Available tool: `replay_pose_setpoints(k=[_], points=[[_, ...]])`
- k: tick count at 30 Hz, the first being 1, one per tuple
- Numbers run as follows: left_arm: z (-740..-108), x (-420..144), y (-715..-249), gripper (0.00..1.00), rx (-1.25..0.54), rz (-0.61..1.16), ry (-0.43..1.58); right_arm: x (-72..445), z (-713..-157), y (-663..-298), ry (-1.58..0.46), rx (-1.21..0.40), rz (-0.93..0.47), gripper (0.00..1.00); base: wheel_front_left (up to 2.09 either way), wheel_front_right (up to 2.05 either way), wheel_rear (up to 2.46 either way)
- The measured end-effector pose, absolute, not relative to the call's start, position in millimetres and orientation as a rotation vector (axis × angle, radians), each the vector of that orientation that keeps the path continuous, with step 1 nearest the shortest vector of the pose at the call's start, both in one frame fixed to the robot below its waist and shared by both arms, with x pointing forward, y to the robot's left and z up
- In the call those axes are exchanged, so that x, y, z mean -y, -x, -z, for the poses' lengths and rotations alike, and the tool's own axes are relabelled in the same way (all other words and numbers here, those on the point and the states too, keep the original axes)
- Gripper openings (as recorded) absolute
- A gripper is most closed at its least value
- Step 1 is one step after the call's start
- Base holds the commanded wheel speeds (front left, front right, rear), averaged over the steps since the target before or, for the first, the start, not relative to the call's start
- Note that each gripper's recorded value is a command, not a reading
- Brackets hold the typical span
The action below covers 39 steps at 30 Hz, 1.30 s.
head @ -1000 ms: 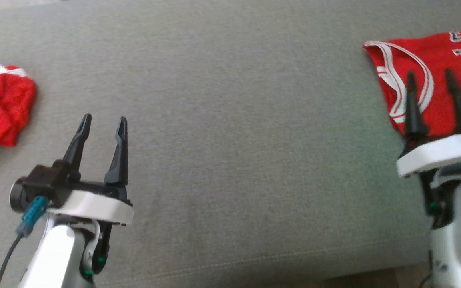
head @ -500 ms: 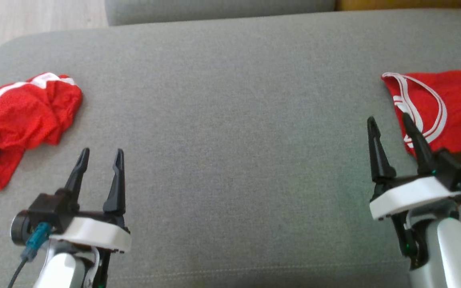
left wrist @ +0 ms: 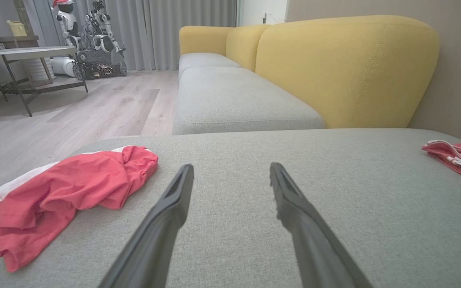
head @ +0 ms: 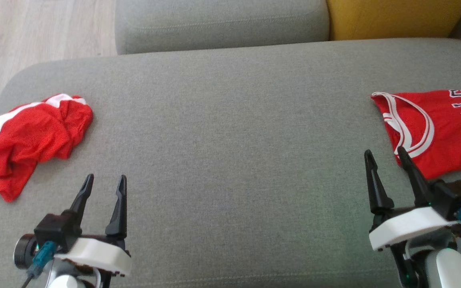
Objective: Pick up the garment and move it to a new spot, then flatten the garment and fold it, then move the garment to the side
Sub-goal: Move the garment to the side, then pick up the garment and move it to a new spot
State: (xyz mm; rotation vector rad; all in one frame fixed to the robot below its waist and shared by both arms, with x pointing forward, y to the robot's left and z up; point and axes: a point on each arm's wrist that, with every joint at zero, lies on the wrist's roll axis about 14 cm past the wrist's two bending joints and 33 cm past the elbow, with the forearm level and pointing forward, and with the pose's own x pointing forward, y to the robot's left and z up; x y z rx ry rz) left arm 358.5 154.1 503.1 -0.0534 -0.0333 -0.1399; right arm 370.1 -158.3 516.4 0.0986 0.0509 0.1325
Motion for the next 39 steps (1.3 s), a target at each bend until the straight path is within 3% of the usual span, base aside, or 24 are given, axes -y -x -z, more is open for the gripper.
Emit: replay_pose_setpoints(k=[9, 39], points=[[-508, -153, -353, 1.0, 0.042, 0.144, 0.04, 168, -515, -355, -0.085, -0.067, -0.105, 1.0, 0.0, 0.0, 0.0], [-500, -155, -350, 1.0, 0.008, 0.13, 0.052, 172, -515, -357, -0.082, -0.079, -0.093, 1.0, 0.0, 0.0, 0.0]])
